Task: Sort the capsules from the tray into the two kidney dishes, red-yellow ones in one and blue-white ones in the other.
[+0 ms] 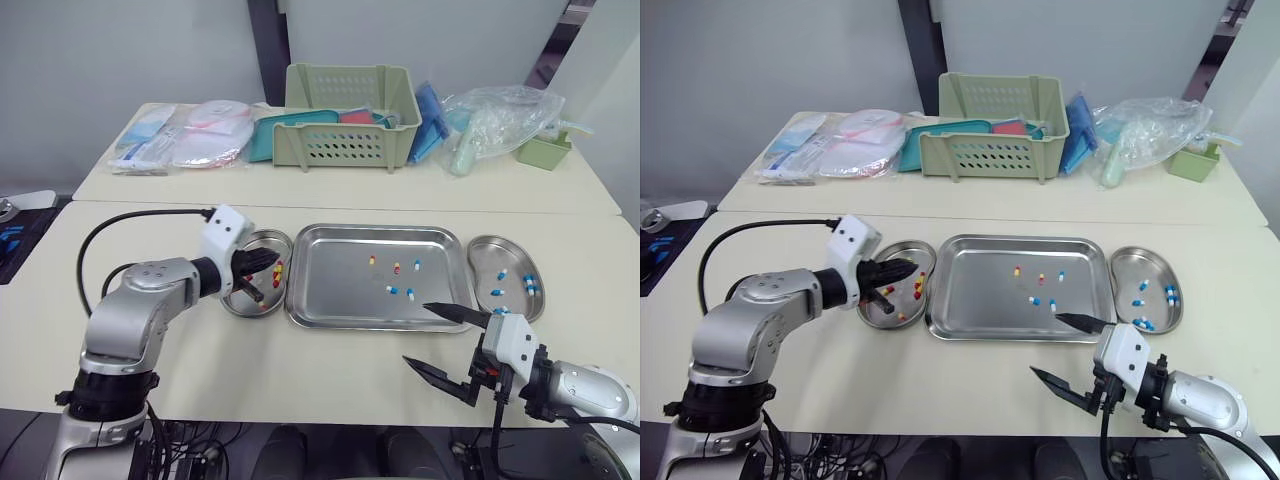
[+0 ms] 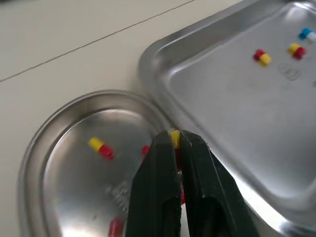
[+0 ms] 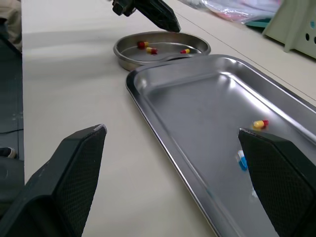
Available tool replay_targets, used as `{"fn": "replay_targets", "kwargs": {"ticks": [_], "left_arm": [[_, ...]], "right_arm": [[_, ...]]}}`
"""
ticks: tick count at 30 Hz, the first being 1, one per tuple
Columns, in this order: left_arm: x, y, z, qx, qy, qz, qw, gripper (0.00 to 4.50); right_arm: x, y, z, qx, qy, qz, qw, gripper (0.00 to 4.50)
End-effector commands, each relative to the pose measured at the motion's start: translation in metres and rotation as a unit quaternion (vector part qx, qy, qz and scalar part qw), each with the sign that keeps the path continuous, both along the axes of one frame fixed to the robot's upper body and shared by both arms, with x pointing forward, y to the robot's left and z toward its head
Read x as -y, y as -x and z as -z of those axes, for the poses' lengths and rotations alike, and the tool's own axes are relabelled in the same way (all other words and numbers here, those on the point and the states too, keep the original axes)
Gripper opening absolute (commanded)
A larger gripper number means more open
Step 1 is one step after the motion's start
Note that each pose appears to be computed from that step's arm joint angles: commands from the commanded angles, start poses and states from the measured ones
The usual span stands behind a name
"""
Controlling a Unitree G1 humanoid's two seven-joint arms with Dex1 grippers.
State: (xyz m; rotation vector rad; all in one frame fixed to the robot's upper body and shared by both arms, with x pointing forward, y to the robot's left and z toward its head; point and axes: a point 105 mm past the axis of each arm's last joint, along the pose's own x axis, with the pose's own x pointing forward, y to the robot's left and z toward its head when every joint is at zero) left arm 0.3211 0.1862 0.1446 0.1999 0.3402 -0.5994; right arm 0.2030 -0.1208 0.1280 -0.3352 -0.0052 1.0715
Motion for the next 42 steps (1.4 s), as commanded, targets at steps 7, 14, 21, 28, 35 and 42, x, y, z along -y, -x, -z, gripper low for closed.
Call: {"fn": "replay_targets", "kwargs": {"ticks": [7,14,21,28,35,42], "left_arm": [[-0.019,0.015,-0.013,0.042,0.018,-0.058,0.997,0.02],[-0.024,0.017,-0.008,0.033,0.026,-0.077,0.996,0.56],[-0.024,0.023,-0.018,0.043,0.045,-0.063,0.996,2.69],[-0.038,0.030,-0.028,0.052,0.046,-0.066,0.995,4.03],[-0.065,0.037,-0.046,0.120,0.045,-0.081,0.988,4.03],[-0.148,0.053,-0.017,0.140,-0.007,-0.216,0.966,4.03]], "right_arm": [[-0.016,0.005,0.001,0.008,0.009,-0.066,0.998,4.50],[-0.021,-0.001,-0.001,0.011,0.001,-0.067,0.998,4.50],[-0.023,-0.004,-0.002,0.012,-0.004,-0.064,0.998,4.50],[-0.024,-0.005,-0.003,0.013,-0.006,-0.061,0.998,4.50],[-0.009,-0.008,-0.004,0.013,0.001,-0.025,1.000,4.50],[0.070,-0.013,0.000,-0.015,0.043,0.105,0.993,4.50]]}}
